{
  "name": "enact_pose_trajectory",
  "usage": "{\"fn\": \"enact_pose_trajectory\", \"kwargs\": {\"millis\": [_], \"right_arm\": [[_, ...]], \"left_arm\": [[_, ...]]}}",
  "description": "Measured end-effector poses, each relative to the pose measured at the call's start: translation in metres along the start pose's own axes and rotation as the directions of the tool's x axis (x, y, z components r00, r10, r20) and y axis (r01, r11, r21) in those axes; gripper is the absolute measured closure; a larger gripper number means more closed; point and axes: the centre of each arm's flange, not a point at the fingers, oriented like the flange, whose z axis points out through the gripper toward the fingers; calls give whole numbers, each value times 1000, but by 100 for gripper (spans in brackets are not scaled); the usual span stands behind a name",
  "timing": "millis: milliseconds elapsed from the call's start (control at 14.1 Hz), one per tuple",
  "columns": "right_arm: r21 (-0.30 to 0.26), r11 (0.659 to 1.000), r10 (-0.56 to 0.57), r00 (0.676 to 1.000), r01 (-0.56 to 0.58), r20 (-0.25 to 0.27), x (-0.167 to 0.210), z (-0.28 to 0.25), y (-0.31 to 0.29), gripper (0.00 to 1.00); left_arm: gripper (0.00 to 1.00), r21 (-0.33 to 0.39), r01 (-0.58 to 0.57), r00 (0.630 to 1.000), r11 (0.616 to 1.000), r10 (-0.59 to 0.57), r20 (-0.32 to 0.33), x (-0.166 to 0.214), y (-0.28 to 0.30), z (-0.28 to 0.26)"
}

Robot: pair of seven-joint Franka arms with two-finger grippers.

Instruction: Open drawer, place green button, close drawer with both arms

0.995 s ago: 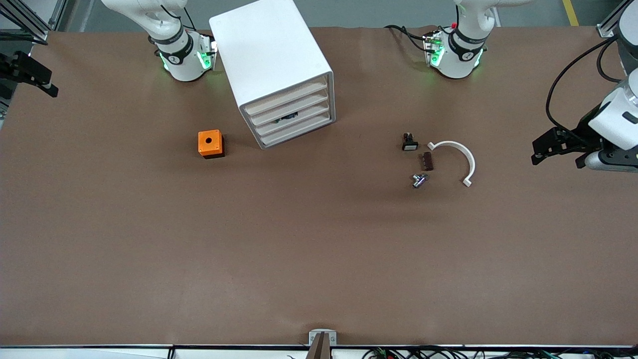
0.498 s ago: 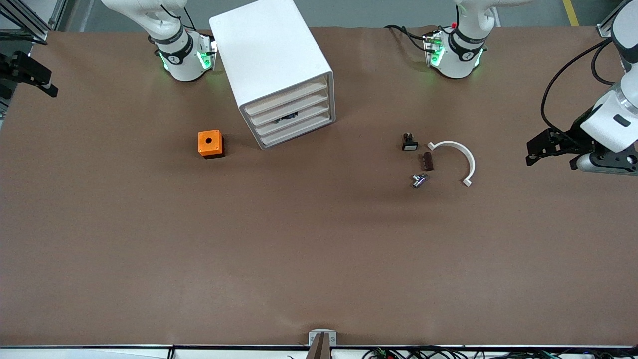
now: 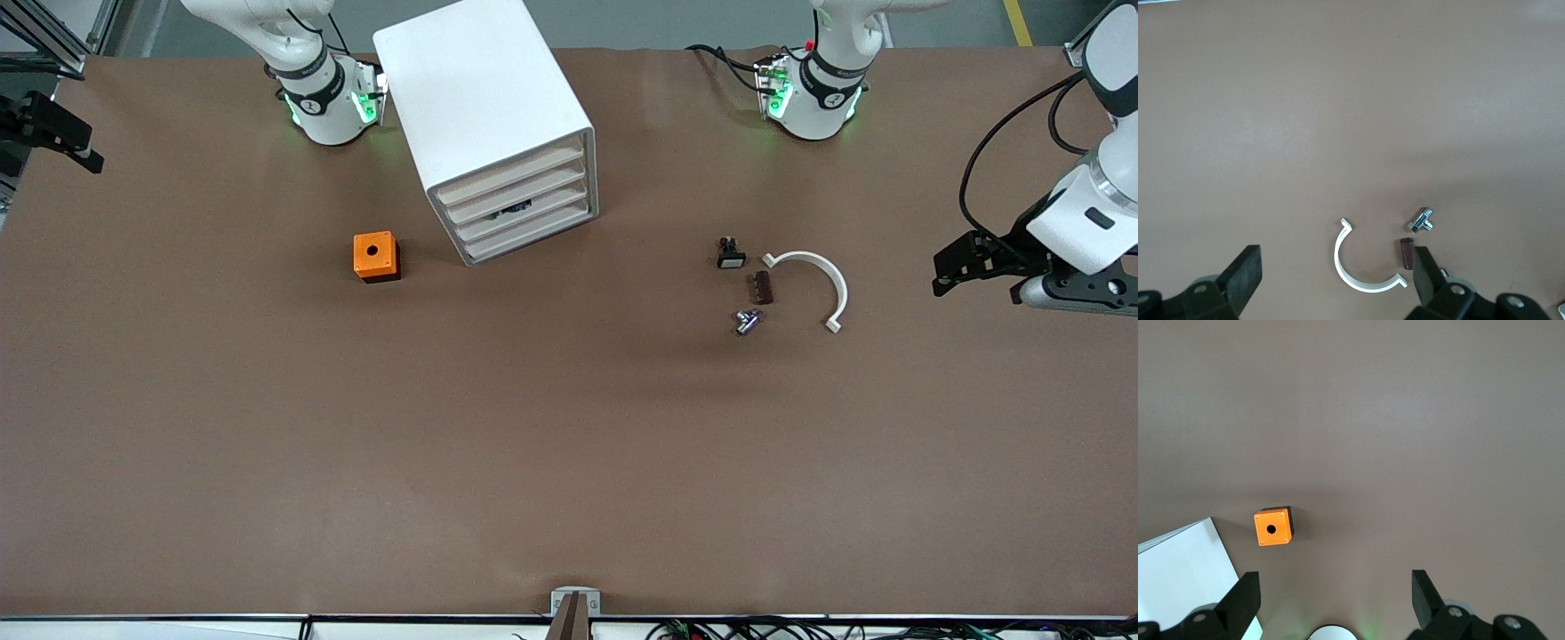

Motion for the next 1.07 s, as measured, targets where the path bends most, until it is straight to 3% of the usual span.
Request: {"fn": "enact_pose_trajectory", "kwargs": {"millis": [1067], "right_arm": [[0, 1000, 1, 1000, -1, 0, 0, 0, 1, 0]], "left_arm": [[0, 2, 65, 998, 998, -65, -10, -9, -2, -44]]}}
